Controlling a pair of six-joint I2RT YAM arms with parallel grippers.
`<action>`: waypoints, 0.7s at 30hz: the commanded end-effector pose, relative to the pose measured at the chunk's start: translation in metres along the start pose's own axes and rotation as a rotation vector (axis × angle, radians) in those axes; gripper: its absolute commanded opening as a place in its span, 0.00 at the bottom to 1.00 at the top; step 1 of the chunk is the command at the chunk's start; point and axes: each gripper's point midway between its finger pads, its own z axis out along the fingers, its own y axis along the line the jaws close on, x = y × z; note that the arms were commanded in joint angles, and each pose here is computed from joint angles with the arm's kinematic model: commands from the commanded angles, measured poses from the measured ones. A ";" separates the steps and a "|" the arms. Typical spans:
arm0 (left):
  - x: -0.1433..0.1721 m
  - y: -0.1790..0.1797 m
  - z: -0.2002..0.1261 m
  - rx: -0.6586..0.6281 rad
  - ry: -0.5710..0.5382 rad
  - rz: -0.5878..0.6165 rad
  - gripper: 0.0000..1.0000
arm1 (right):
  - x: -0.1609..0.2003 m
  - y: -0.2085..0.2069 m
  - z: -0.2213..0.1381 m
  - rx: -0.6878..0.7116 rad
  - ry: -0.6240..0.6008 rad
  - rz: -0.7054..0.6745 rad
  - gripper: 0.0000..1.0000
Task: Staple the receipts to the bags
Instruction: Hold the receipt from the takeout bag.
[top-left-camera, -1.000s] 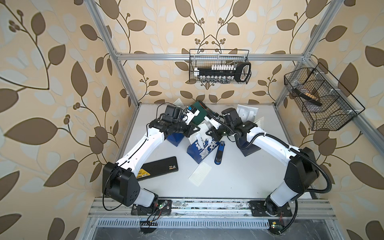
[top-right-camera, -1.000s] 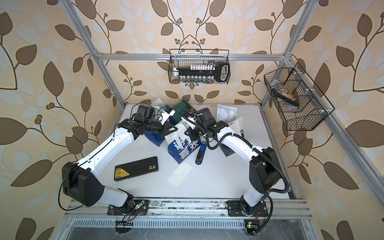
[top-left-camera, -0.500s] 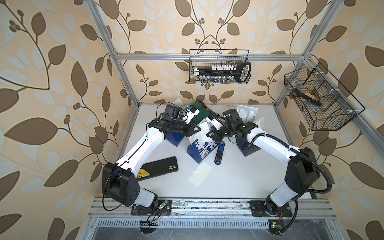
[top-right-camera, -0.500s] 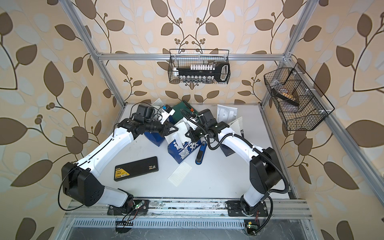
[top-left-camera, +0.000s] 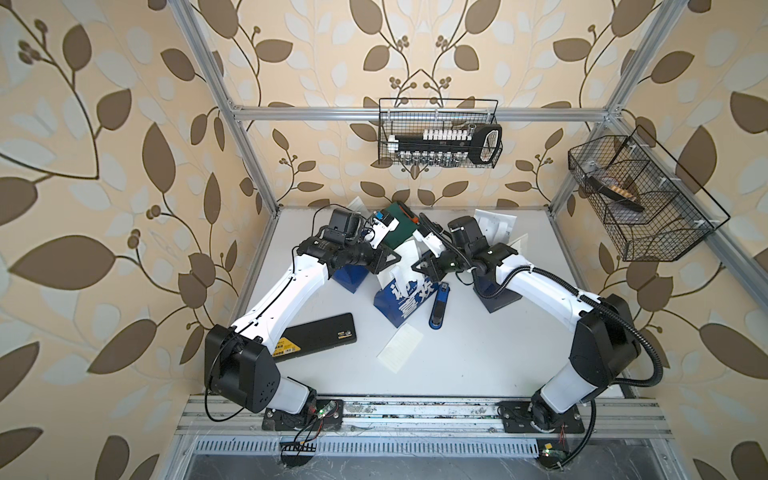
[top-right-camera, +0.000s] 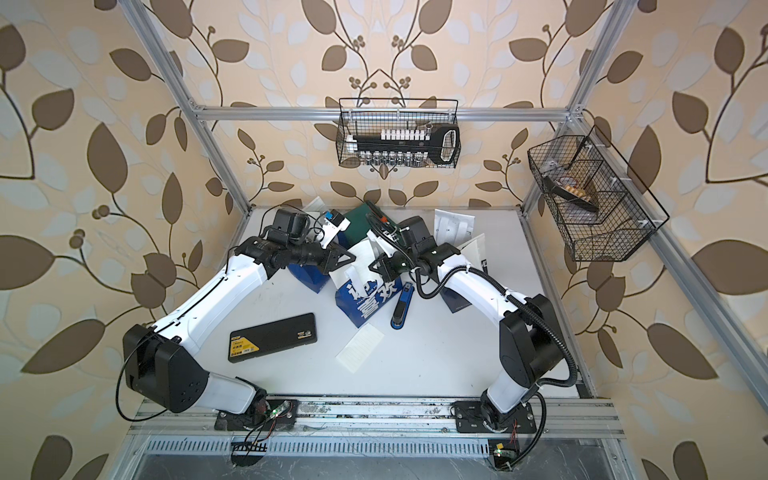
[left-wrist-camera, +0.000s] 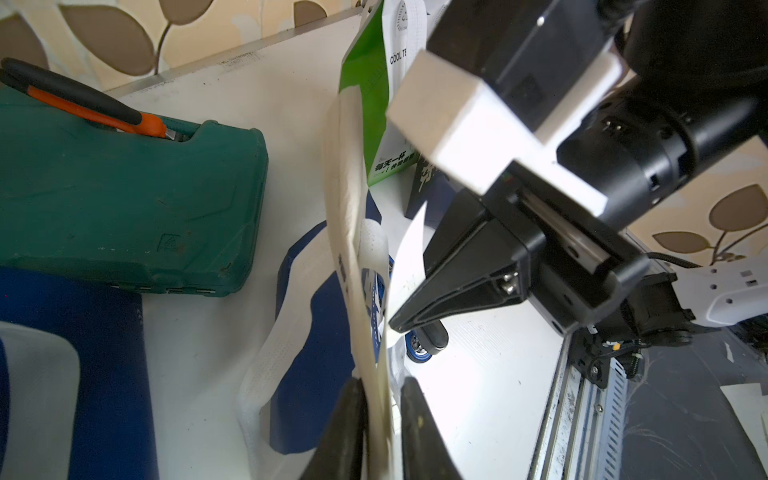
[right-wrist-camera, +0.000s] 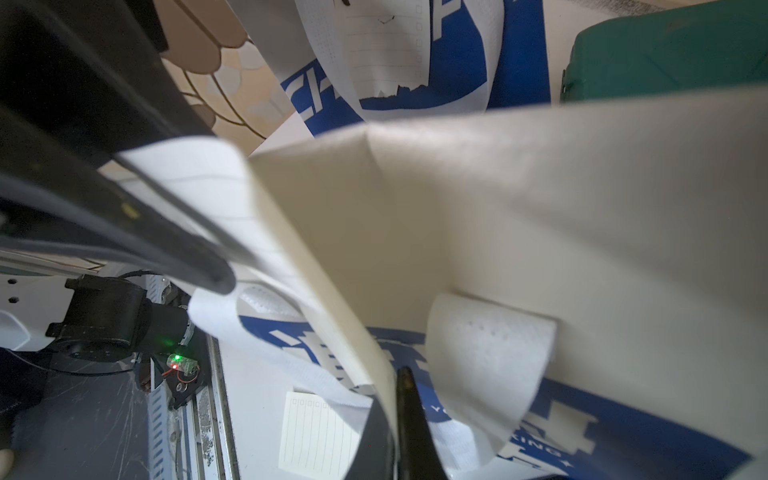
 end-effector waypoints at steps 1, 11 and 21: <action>-0.013 -0.009 -0.006 0.005 -0.025 0.045 0.18 | 0.007 0.001 0.001 -0.012 0.009 0.006 0.00; -0.013 -0.008 -0.007 -0.003 -0.025 0.046 0.21 | 0.008 -0.001 0.001 -0.004 0.013 0.000 0.00; -0.013 -0.013 -0.008 0.014 -0.013 0.057 0.00 | 0.005 -0.002 0.001 0.006 0.000 0.006 0.00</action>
